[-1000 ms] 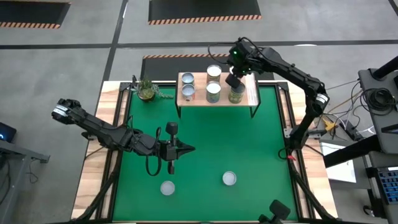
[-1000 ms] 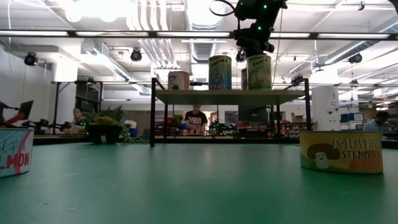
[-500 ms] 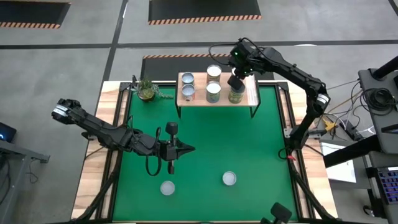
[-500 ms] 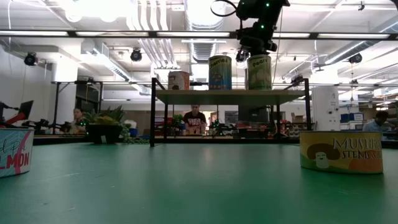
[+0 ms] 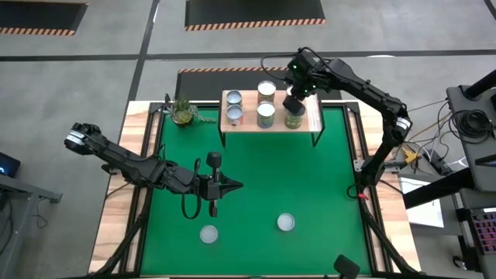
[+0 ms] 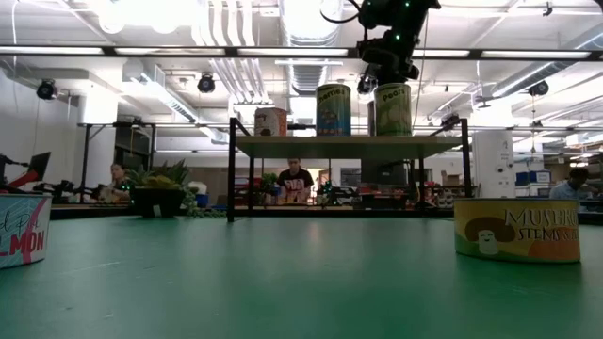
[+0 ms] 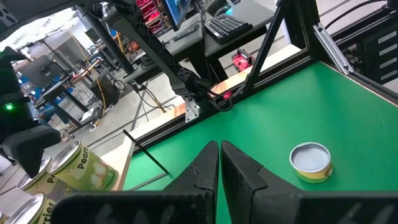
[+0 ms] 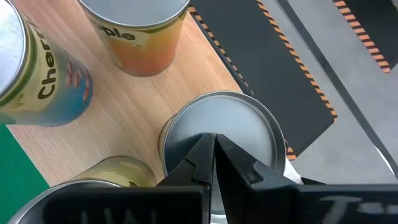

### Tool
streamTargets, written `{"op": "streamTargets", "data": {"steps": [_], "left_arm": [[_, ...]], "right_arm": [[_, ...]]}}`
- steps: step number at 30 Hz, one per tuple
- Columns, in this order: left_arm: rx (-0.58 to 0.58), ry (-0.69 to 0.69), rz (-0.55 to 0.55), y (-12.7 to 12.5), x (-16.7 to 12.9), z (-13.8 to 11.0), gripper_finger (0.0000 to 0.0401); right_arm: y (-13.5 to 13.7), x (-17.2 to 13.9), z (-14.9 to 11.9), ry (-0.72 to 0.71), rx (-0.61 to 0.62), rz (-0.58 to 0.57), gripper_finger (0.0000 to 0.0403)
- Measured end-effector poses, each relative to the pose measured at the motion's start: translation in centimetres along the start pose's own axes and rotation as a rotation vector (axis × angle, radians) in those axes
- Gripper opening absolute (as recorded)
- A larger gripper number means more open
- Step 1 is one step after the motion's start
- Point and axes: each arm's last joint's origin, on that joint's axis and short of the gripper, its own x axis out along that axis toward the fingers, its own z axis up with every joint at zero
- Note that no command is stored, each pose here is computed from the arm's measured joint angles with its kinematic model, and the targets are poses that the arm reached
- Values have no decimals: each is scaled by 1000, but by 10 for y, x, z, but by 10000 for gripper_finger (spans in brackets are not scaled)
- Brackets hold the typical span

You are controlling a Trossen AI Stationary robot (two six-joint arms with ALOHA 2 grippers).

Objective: Pick and place cans onto a shelf
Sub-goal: Adjust the canned peas on the shelf, then put the canned mushroom on the shelf

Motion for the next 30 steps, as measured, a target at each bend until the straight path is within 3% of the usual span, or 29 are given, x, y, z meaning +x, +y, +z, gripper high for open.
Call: {"op": "streamTargets", "data": {"steps": [23, 30], "left_arm": [[0, 1, 0, 0, 0, 0, 0], [0, 1, 0, 0, 0, 0, 0]], "right_arm": [[0, -15, -1, -59, 20, -13, 9], [-3, -33, -1, -103, 41, -65, 9]]}}
